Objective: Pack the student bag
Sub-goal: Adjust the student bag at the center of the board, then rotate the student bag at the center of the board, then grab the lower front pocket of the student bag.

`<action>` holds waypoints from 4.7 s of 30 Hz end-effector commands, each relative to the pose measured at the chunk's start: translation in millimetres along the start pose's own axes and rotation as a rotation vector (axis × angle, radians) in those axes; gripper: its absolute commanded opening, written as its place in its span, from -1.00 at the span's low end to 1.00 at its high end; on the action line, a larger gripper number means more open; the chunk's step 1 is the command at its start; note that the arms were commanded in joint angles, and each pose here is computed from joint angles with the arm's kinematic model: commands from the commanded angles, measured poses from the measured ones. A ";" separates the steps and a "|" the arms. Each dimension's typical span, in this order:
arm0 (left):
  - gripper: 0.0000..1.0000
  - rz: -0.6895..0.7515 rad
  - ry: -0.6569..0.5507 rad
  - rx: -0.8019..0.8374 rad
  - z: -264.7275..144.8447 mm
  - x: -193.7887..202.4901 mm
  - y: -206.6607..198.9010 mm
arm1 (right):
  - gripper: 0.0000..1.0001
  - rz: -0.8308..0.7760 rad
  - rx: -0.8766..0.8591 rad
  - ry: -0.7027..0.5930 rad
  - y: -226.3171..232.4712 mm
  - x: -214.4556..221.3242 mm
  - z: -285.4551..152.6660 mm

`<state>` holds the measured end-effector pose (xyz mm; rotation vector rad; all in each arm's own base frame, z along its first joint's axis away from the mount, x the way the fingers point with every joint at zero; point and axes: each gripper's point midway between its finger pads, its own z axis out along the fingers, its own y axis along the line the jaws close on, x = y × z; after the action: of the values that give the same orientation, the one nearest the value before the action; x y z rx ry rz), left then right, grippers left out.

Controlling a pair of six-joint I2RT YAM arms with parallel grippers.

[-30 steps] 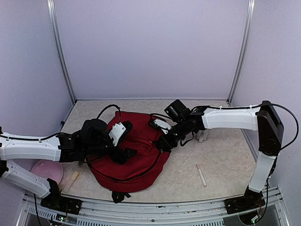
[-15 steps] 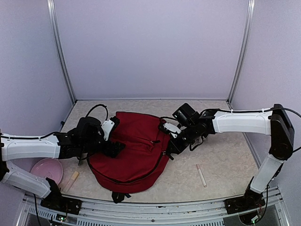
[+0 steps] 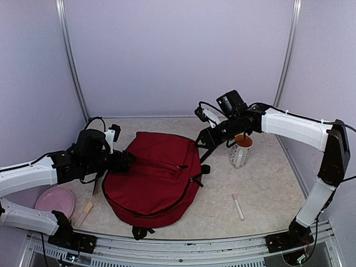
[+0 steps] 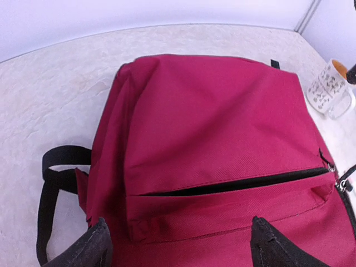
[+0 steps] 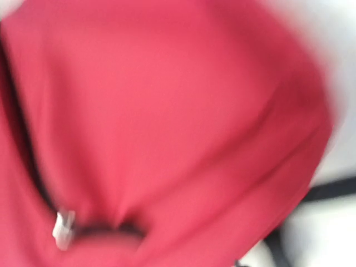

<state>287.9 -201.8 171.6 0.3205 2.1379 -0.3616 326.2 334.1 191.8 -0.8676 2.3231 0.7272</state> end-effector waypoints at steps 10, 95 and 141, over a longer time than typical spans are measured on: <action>0.97 -0.495 0.155 -0.182 -12.6 80.6 46.0 | 0.67 0.039 -0.085 -0.101 -62.2 -74.5 78.2; 0.59 -0.213 0.023 0.054 -0.6 70.4 -28.3 | -0.36 -0.472 -0.083 0.019 163.3 83.4 126.6; 0.69 0.379 -0.235 0.126 -37.6 90.9 -81.9 | -1.00 -0.042 -0.610 -0.078 193.6 -20.5 66.1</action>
<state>171.0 -259.5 119.1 0.6455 1.9101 -0.4695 210.3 503.7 181.8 -1.1537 2.0932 1.4316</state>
